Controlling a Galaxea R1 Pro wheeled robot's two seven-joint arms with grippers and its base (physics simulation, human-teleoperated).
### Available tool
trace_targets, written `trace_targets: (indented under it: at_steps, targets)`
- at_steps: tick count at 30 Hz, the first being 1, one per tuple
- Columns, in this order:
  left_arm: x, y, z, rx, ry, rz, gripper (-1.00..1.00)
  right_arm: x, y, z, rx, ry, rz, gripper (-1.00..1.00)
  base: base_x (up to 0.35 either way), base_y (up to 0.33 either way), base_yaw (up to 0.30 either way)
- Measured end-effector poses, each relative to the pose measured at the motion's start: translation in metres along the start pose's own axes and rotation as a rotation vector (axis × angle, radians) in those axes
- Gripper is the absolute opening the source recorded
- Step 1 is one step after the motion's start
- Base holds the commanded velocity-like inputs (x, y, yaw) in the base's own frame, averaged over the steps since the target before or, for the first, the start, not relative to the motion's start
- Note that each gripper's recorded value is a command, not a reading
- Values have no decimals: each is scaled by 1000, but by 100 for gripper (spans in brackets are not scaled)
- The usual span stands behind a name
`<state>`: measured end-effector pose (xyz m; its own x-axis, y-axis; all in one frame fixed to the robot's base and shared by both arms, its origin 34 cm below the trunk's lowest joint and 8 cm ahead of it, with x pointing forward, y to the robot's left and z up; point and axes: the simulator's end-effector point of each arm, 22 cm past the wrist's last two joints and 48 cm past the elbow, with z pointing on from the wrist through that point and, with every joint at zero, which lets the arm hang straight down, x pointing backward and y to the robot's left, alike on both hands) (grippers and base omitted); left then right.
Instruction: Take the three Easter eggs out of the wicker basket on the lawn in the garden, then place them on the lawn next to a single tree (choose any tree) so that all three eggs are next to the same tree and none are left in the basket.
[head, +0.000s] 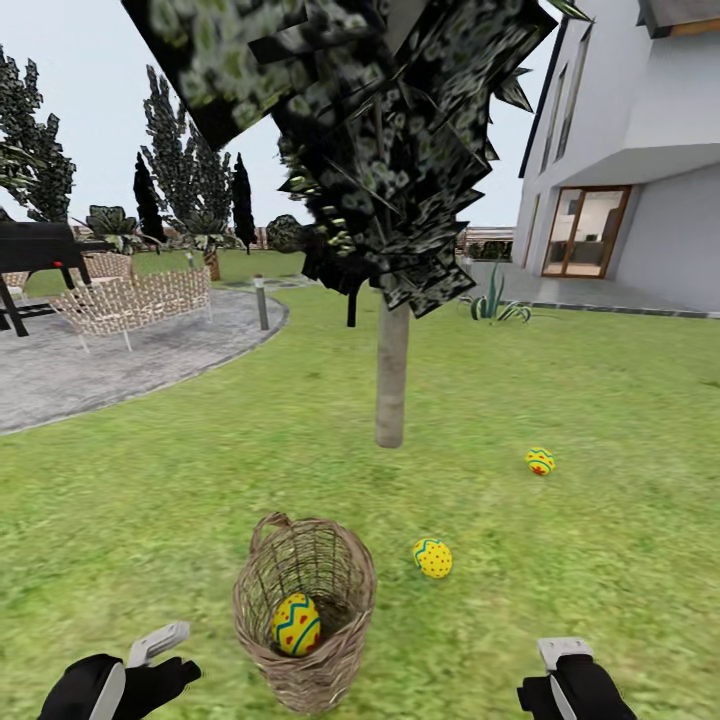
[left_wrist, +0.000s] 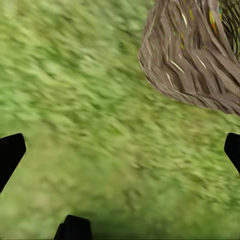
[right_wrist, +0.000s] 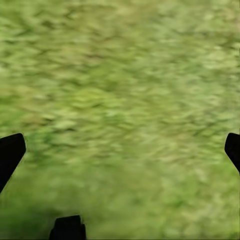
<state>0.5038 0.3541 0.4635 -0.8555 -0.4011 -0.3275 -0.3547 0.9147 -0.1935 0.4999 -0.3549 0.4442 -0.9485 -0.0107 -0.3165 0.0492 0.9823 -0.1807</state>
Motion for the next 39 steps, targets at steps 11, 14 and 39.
trace_targets:
  at_steps: [11,14,39]
  targets:
    - [0,0,0,0,0,0,100,0,0,0,-1,0,0,100,0,326,0]
    - [0,0,0,0,0,0,100,0,-1,0,0,1,0,100,0,326,0]
    - [1,0,0,-1,2,0,100,0,2,0,-12,1,8,100,0,326,-117]
